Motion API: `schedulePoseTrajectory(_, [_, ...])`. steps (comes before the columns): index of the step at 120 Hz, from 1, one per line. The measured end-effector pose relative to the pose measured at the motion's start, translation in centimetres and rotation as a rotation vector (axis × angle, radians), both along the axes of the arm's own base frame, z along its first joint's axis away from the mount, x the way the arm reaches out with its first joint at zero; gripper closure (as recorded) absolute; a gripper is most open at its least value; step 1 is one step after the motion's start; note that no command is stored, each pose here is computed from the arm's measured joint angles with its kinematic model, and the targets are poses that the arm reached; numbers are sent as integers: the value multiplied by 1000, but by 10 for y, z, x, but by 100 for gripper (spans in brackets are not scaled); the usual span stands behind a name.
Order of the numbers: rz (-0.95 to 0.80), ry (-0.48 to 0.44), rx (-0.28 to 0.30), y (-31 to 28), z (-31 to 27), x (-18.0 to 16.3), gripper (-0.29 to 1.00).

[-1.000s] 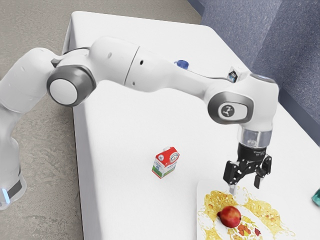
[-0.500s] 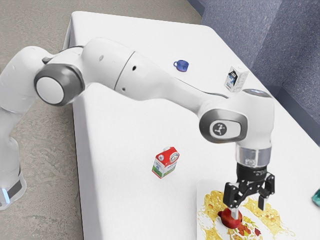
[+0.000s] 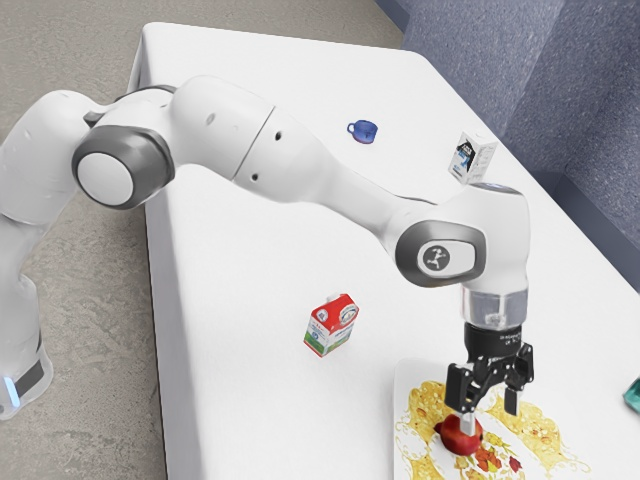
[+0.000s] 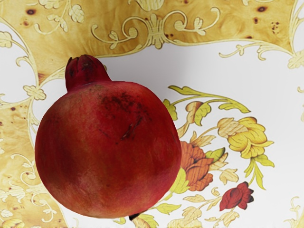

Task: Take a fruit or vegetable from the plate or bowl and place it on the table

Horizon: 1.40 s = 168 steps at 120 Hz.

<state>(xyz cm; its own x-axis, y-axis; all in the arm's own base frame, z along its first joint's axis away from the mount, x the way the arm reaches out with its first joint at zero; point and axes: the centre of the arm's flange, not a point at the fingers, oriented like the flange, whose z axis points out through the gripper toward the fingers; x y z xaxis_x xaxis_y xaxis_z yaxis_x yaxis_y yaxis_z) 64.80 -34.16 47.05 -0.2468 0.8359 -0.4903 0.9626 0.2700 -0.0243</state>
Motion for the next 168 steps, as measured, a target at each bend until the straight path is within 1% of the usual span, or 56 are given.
schedulePoseTrajectory(30, [11,0,1,4,3,-9,0])
schedulePoseTrajectory(43, [27,6,-3,10,0,-8,0])
schedulePoseTrajectory(50, [34,15,-8,12,-4,-8,0])
schedulePoseTrajectory(62, [54,59,-22,14,-24,-12,0])
schedulePoseTrajectory(80, [75,74,-38,19,-30,-12,0])
schedulePoseTrajectory(168, [95,94,-37,23,-54,-7,0])
